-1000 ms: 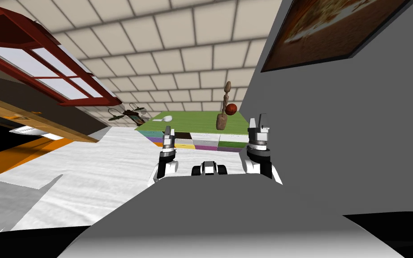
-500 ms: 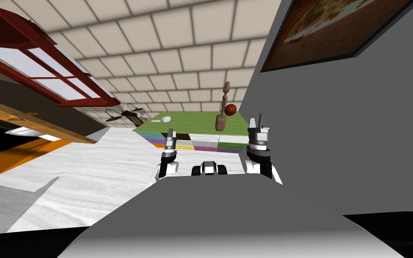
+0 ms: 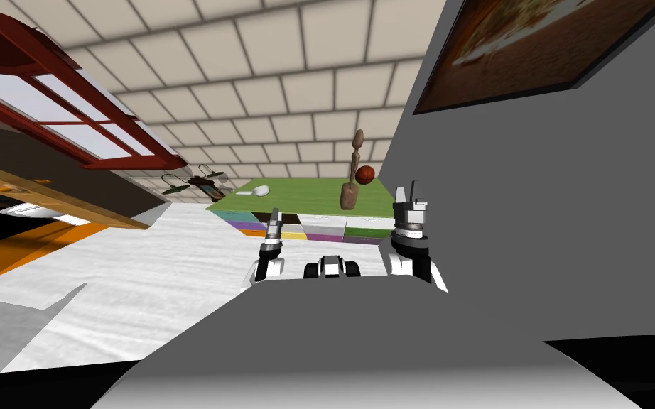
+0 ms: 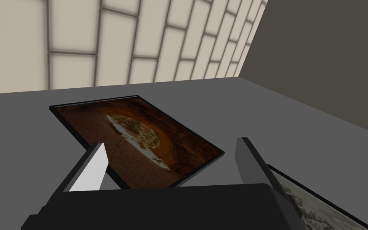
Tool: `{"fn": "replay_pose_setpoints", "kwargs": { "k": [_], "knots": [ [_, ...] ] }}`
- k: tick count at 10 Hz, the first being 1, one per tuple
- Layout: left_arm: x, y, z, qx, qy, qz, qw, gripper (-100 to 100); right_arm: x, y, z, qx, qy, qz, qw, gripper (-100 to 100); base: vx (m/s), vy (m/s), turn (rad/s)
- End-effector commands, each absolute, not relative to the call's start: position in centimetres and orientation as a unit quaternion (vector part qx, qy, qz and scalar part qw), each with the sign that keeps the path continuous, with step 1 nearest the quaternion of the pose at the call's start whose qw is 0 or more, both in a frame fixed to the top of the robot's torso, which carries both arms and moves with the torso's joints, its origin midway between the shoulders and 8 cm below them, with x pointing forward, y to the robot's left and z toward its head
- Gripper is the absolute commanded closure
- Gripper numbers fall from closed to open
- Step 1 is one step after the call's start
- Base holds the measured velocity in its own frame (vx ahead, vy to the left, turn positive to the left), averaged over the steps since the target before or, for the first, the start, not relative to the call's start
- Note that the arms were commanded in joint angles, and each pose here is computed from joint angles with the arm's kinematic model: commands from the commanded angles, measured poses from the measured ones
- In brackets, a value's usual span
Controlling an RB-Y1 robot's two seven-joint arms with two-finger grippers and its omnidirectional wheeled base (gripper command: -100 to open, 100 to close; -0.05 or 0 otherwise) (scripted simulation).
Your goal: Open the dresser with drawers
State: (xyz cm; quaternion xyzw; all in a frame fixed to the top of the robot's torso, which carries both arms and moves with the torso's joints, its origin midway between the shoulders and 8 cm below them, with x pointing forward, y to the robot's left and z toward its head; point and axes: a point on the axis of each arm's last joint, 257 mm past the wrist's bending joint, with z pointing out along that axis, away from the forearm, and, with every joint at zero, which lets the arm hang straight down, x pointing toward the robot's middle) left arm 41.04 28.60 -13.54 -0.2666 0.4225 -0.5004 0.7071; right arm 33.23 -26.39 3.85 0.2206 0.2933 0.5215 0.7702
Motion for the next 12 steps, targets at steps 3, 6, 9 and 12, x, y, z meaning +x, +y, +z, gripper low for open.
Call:
{"fn": "replay_pose_setpoints", "kwargs": {
  "k": [3,6,9,12],
  "knots": [
    [41.8,28.9,-17.4,-0.277,0.445,-0.492,0.696,-100,33.2,-26.4,3.9,0.221,0.293,0.522,0.770,0,0.058,-0.030,-0.009],
    [42.0,29.2,-19.8,-0.288,0.459,-0.485,0.687,-100,33.2,-26.4,3.8,0.221,0.293,0.522,0.770,0,0.052,-0.029,-0.007],
    [42.2,29.2,-22.4,-0.295,0.471,-0.481,0.678,-100,33.2,-26.4,3.9,0.221,0.293,0.522,0.770,0,0.060,-0.026,-0.008],
    [42.1,29.4,-24.9,-0.307,0.486,-0.473,0.668,-100,33.2,-26.4,3.9,0.221,0.293,0.522,0.770,0,0.051,-0.031,-0.007]
  ]
}}
